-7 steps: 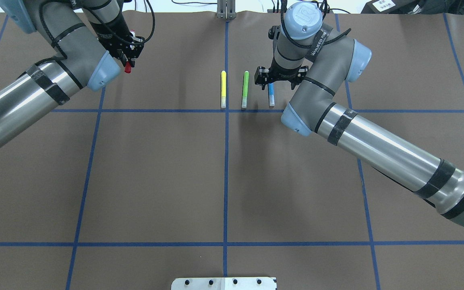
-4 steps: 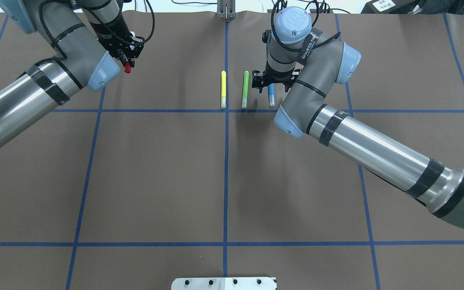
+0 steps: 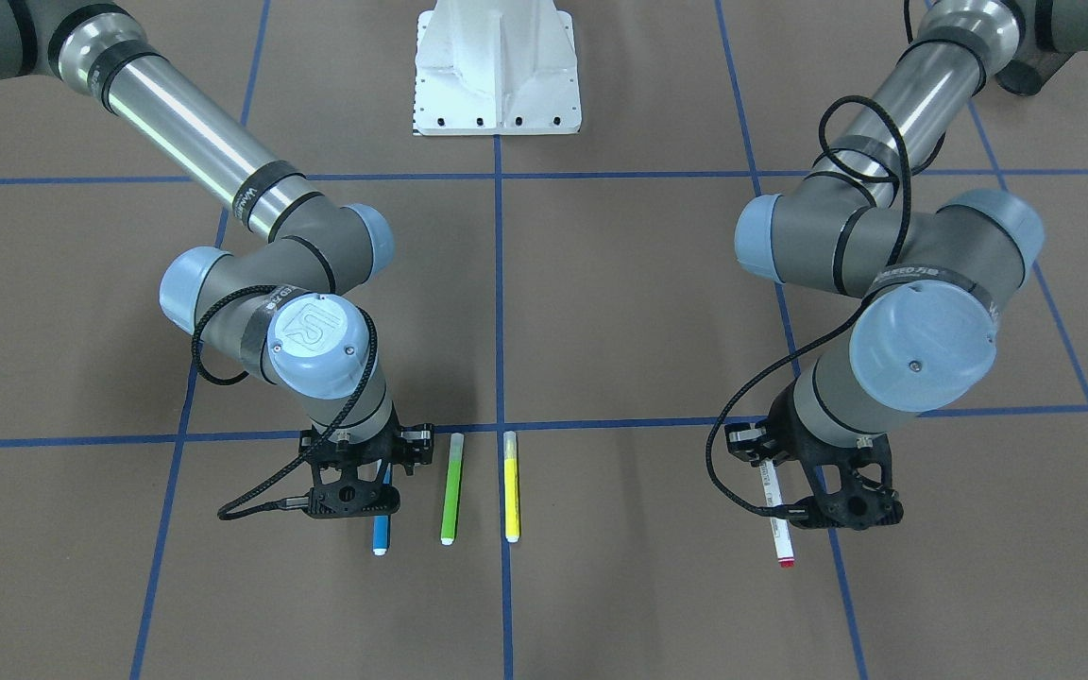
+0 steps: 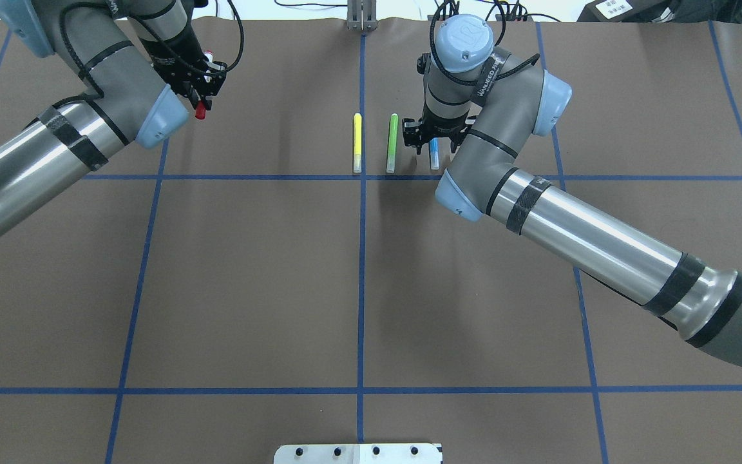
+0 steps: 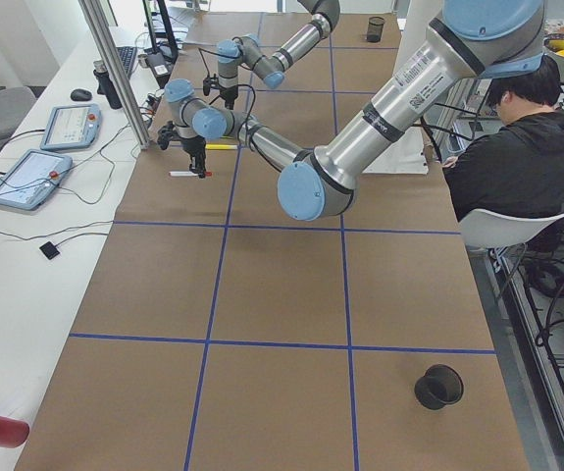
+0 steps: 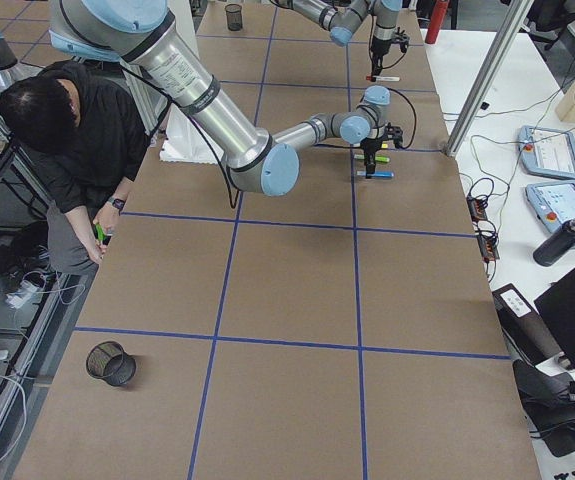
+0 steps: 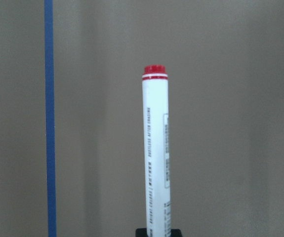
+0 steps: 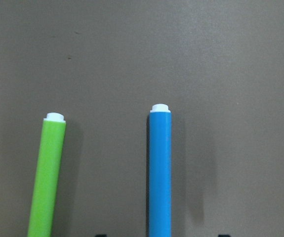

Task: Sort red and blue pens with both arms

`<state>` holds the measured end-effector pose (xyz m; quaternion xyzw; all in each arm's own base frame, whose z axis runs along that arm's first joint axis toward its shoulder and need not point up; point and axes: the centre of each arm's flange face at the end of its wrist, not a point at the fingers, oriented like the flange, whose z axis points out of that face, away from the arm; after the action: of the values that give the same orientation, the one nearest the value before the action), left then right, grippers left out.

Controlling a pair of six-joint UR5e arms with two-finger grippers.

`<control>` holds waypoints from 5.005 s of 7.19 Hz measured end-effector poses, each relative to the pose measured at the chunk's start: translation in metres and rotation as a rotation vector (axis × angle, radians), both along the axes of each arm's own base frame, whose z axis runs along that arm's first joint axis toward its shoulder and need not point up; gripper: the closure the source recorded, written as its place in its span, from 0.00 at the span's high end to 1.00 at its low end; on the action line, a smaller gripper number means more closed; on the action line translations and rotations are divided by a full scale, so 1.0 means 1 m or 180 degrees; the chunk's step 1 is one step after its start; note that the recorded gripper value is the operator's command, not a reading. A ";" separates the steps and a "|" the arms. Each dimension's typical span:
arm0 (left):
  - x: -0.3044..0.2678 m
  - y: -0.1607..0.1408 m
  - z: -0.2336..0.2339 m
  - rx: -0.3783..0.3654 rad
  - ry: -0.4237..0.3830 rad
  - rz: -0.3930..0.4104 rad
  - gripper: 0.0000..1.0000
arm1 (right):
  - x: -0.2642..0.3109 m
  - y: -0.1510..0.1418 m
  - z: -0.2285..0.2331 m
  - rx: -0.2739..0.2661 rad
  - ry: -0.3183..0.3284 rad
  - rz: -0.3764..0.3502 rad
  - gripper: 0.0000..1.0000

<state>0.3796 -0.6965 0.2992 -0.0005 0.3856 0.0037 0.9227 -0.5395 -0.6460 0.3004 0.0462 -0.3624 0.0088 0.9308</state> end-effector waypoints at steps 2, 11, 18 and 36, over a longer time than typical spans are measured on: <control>0.000 0.000 0.000 0.0002 0.0001 0.0006 0.00 | -0.002 0.001 0.005 -0.0017 0.0023 -0.0014 0.57; -0.002 -0.001 -0.004 0.0006 0.0008 0.0000 0.00 | -0.010 0.007 0.006 -0.0012 0.0032 -0.0071 0.00; -0.024 0.004 -0.001 0.0044 0.0020 -0.0059 0.00 | 0.073 -0.017 -0.013 0.0104 -0.0007 -0.0189 0.00; -0.374 0.193 0.112 0.0135 -0.0778 0.0644 0.00 | 0.647 0.434 0.440 -0.1739 -0.0170 -0.1985 0.00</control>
<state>0.0059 -0.5036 0.4110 -0.0203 0.2683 0.1046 0.9574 0.1077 -0.2122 0.7400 -0.3147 -0.3674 -0.1765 0.8572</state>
